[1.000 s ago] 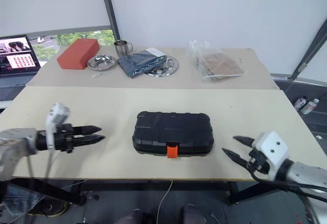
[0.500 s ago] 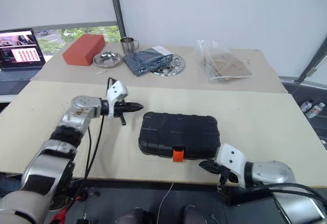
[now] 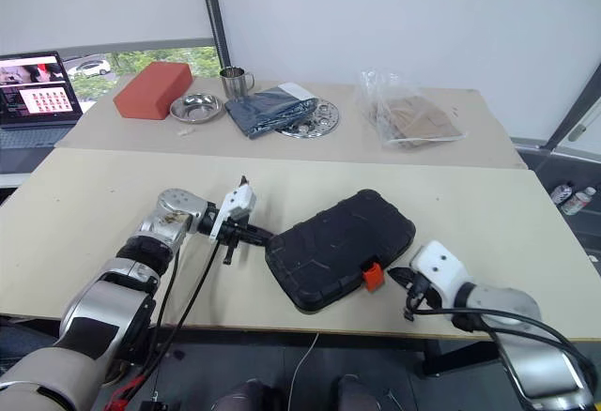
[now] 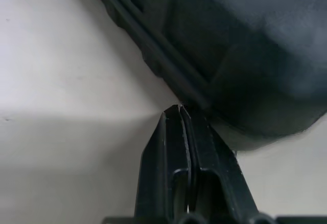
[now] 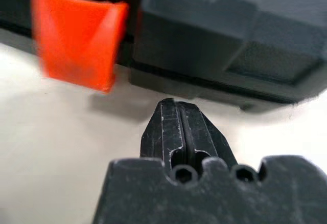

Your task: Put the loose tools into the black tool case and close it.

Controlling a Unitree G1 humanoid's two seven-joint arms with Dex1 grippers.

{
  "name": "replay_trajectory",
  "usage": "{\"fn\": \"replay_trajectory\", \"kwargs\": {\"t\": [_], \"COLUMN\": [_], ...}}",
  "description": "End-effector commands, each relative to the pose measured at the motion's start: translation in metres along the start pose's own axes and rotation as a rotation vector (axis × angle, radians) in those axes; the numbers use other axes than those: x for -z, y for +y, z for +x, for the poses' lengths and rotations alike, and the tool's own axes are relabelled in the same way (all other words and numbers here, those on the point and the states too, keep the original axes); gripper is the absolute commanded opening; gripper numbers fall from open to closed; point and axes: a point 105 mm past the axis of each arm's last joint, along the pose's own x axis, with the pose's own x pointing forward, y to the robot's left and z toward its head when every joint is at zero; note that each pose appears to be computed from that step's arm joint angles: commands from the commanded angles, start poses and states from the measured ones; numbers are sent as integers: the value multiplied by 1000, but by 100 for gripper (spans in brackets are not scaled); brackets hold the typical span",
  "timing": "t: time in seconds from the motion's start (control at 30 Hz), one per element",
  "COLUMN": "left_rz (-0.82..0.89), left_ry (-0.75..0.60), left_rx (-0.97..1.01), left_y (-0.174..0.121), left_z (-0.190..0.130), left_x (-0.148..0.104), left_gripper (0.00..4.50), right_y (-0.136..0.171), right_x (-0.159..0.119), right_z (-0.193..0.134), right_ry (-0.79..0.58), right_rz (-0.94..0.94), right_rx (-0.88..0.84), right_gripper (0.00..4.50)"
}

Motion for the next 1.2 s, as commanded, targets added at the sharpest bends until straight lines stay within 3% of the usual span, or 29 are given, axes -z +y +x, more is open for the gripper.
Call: {"fn": "replay_trajectory", "kwargs": {"t": [0.03,0.17,0.43,0.53,0.6,1.0,1.2], "left_rz": [5,78,215,290,289,272,329], "left_ry": [-164,-127,53,177,188,132,151], "left_rx": [35,169,171,207,212,197,210], "left_y": [-4,-34,-49,-54,-56,-56,-58], "left_z": [-13,22,88,88,87,86,91], "left_x": [-63,-71,-34,-1,7,-1,0], "left_gripper": [8,8,8,8,8,8,8], "right_y": [10,15,12,15,17,24,28], "right_x": [-37,-56,-45,-32,-28,-5,12], "right_z": [-20,-13,7,8,7,-1,20], "right_ry": [-130,-186,-114,-49,-34,0,20], "right_rz": [42,82,88,72,67,140,169], "right_rx": [-22,-21,-15,-30,-29,17,15], "right_gripper": [0,0,0,0,0,0,0]}}
